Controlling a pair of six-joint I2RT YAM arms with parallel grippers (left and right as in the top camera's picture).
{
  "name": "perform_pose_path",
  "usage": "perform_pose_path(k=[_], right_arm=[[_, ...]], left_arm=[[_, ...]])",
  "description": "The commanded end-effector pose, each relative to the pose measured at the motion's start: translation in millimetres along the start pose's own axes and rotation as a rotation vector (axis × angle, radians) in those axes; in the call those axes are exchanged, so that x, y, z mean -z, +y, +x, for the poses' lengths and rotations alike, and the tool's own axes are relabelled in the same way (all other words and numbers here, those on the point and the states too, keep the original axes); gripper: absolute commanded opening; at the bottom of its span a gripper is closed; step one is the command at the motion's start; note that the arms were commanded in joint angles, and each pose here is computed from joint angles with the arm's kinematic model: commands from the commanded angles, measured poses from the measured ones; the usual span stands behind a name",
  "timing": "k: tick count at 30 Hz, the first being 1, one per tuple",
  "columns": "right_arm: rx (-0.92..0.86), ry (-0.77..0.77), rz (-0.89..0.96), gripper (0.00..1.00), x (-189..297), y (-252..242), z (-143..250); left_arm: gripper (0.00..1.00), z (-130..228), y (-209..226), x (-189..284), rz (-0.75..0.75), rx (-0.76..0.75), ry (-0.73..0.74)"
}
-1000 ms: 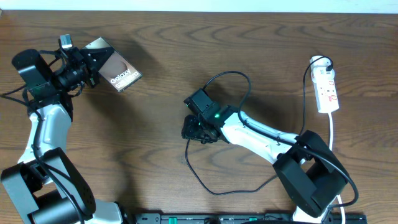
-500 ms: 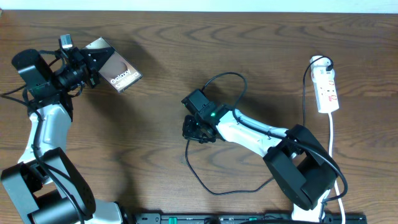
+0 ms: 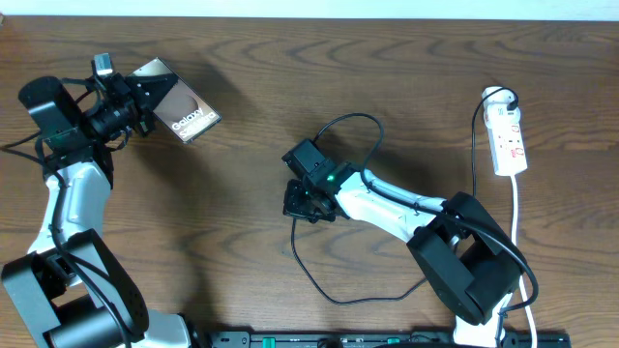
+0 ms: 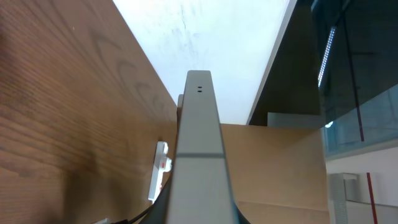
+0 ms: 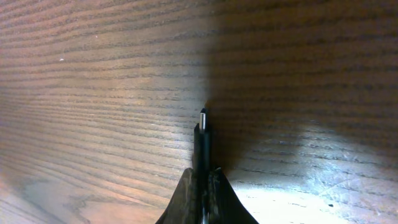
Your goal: Plug charger to phone and switch on socket
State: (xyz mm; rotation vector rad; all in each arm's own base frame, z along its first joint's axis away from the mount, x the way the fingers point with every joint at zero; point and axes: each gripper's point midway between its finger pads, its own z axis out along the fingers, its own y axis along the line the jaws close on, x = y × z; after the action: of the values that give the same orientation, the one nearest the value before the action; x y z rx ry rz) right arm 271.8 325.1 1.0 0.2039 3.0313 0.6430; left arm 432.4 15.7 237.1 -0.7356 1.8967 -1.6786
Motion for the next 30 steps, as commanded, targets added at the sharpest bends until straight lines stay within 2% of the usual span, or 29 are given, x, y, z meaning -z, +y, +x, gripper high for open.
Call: perform_pose_path(k=[1, 7, 13, 16, 20, 26, 30], right_arm=[[0.021, 0.053, 0.01, 0.01, -9.0, -11.9, 2.2], [0.084, 0.165, -0.169, 0.01, 7.4, -9.4, -10.3], [0.317, 0.237, -0.516, 0.01, 48.5, -5.2, -26.3], [0.41, 0.212, -0.636, 0.01, 68.8, -16.1, -37.1], [0.461, 0.167, -0.66, 0.01, 80.6, -40.0, -49.3], [0.669, 0.085, -0.866, 0.01, 109.8, -39.1, -43.0], [0.815, 0.034, -0.923, 0.01, 115.1, -35.2, -34.0]], left_arm=[[0.07, 3.9, -4.6, 1.4, 0.013, -0.028, 0.022], [0.07, 4.6, -4.4, 1.4, 0.013, -0.024, 0.026], [0.07, 4.6, -4.4, 1.4, 0.013, -0.024, 0.026], [0.07, 4.6, -4.4, 1.4, 0.013, -0.037, 0.026], [0.07, 4.6, -4.4, 1.4, 0.013, -0.058, 0.026], [0.07, 4.7, -4.4, 1.3, 0.013, -0.057, 0.026], [0.08, 4.7, -4.4, 1.3, 0.013, -0.058, 0.026]])
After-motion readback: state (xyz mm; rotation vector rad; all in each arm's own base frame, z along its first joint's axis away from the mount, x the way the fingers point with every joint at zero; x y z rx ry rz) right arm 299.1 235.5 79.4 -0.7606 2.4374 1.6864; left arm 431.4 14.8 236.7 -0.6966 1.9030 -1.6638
